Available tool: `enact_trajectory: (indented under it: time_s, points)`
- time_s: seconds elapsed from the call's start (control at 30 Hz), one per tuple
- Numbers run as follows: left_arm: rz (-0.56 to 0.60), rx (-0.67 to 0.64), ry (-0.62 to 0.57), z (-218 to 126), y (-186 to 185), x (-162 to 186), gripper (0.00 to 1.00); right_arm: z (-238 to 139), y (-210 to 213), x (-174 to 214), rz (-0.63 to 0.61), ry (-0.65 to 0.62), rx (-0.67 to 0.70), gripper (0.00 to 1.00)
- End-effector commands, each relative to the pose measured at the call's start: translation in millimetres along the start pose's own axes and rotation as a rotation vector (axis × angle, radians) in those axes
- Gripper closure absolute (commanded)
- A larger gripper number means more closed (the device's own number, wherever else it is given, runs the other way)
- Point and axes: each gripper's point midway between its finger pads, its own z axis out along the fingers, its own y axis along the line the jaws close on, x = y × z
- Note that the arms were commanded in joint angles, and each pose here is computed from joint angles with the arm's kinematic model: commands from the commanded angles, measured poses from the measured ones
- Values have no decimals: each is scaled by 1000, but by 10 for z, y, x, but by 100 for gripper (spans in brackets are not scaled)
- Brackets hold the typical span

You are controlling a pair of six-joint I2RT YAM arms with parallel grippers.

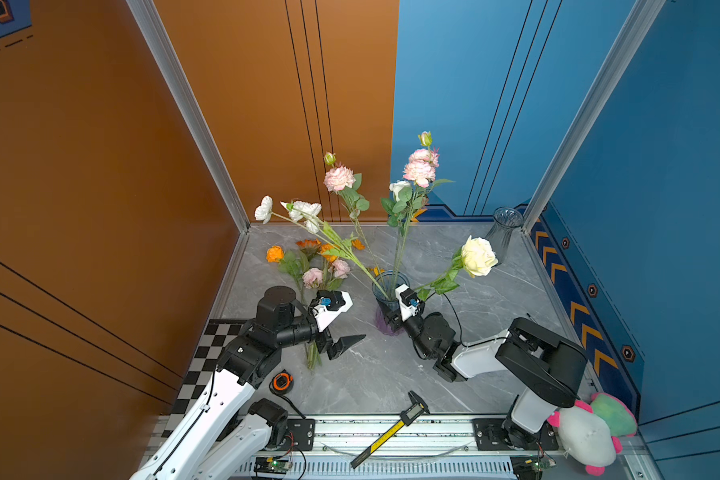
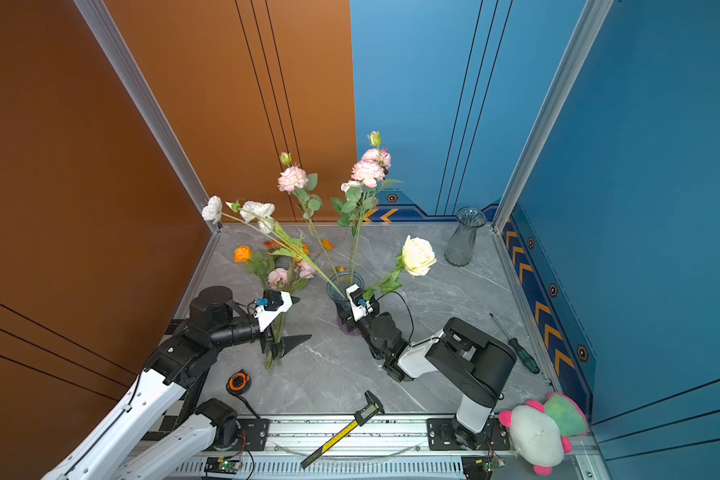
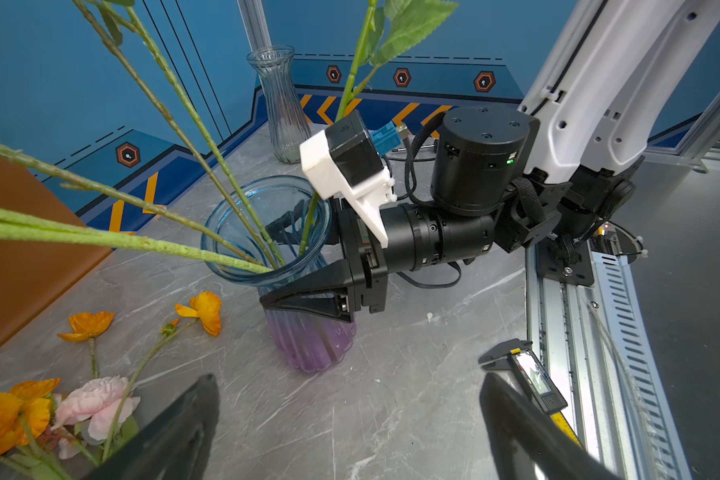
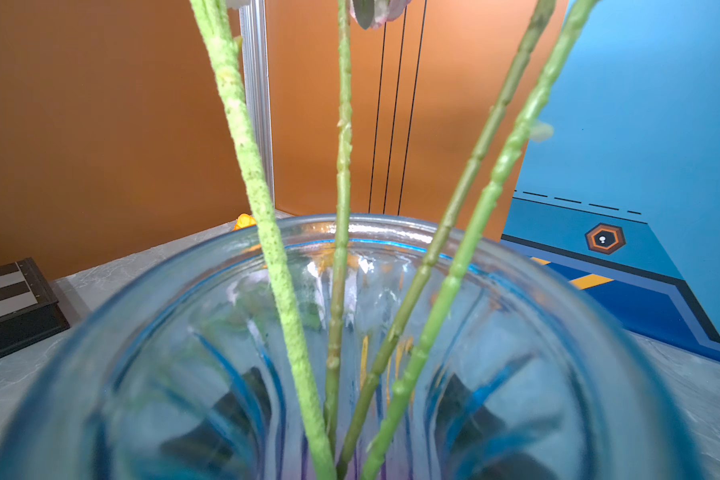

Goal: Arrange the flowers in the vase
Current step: 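Slide the vase away with the right gripper while the left gripper moves forward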

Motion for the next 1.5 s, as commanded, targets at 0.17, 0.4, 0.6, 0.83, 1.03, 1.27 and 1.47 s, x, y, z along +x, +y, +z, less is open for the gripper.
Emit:
enact_trajectory:
  time_s: [0.17,0.4,0.6,0.83,1.03,1.27,1.47]
  points:
    - [-12,-10,-3,-16,8,32,2,-50,-52,-399,16,-118,29,56]
    - [-17,-14,4,2,25,56,2,-198,-149,-675,16,-158,51,58]
    - [-22,-21,11,23,50,81,2,-332,-264,-940,-1,-192,67,59]
    - [-25,-26,15,41,72,90,2,-426,-527,-1273,-15,-256,111,61]
    - [-42,-6,-60,59,125,-187,2,-325,-872,-1568,-54,-307,161,61]
    - [-13,-33,-186,233,455,-711,2,-75,-1376,-1847,-13,-355,214,63]
    - [30,-1,-153,525,681,-759,2,191,-1627,-1965,-9,-392,217,63]
